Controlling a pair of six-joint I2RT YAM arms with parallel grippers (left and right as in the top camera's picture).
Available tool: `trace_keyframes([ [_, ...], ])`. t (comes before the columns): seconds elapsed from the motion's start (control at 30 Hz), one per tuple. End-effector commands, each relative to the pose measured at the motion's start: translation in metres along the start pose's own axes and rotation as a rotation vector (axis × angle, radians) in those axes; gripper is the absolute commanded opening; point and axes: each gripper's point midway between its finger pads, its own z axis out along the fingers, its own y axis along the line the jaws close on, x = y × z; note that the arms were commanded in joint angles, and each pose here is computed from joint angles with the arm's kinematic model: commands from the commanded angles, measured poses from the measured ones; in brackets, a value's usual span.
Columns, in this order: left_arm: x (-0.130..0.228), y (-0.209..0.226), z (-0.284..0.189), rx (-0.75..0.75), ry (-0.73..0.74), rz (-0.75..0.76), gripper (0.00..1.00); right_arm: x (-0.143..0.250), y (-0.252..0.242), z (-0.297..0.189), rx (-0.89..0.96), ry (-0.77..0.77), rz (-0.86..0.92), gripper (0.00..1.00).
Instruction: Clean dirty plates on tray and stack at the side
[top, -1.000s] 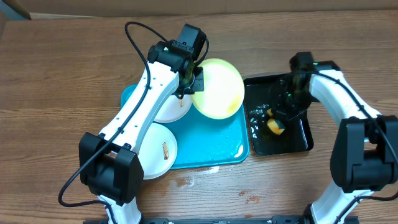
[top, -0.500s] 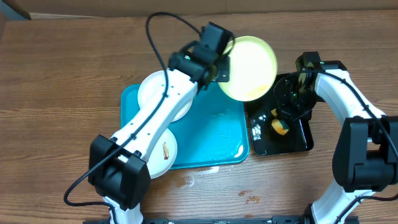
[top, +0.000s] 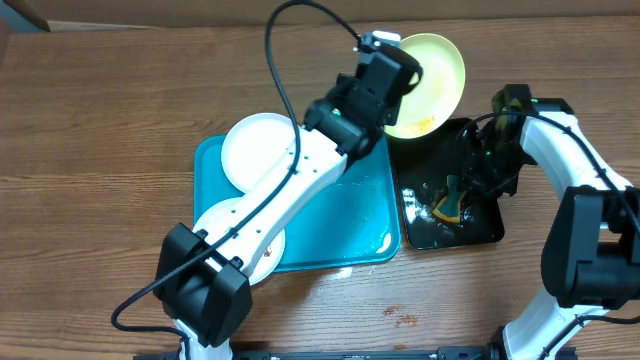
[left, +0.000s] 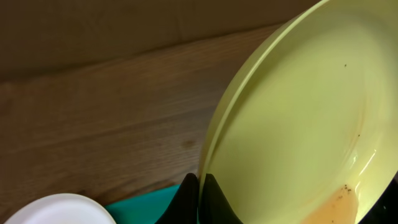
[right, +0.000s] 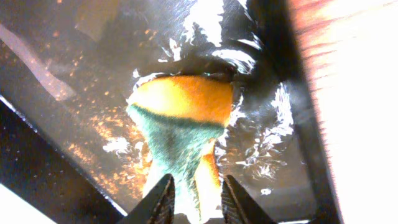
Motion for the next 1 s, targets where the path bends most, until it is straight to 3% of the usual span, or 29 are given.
trace_keyframes([
  [0.0,-0.023,0.002,-0.015,-0.088,-0.091,0.094,0.04,-0.010,-0.004,-0.013,-0.008,-0.054,0.010,0.33],
  [0.07,-0.027,-0.003,-0.020,-0.108,-0.116,0.135,0.04,-0.012,-0.004,-0.013,-0.009,-0.061,0.010,0.58],
  [0.17,-0.032,-0.007,-0.027,-0.149,-0.149,0.177,0.04,-0.016,-0.003,-0.013,-0.013,-0.076,0.007,0.84],
  [0.27,-0.034,-0.012,-0.033,-0.175,-0.170,0.220,0.04,-0.016,-0.003,-0.013,-0.014,-0.079,0.006,0.96],
  [0.5,-0.050,-0.009,-0.049,-0.290,-0.251,0.248,0.04,-0.020,-0.001,-0.014,-0.022,-0.092,-0.001,1.00],
  [0.67,-0.058,-0.019,-0.055,-0.283,-0.289,0.282,0.04,-0.016,0.026,-0.019,-0.169,-0.071,-0.067,1.00],
  [0.97,-0.075,-0.022,-0.065,-0.316,-0.353,0.311,0.04,-0.019,0.035,-0.047,-0.205,-0.125,-0.081,0.97],
])
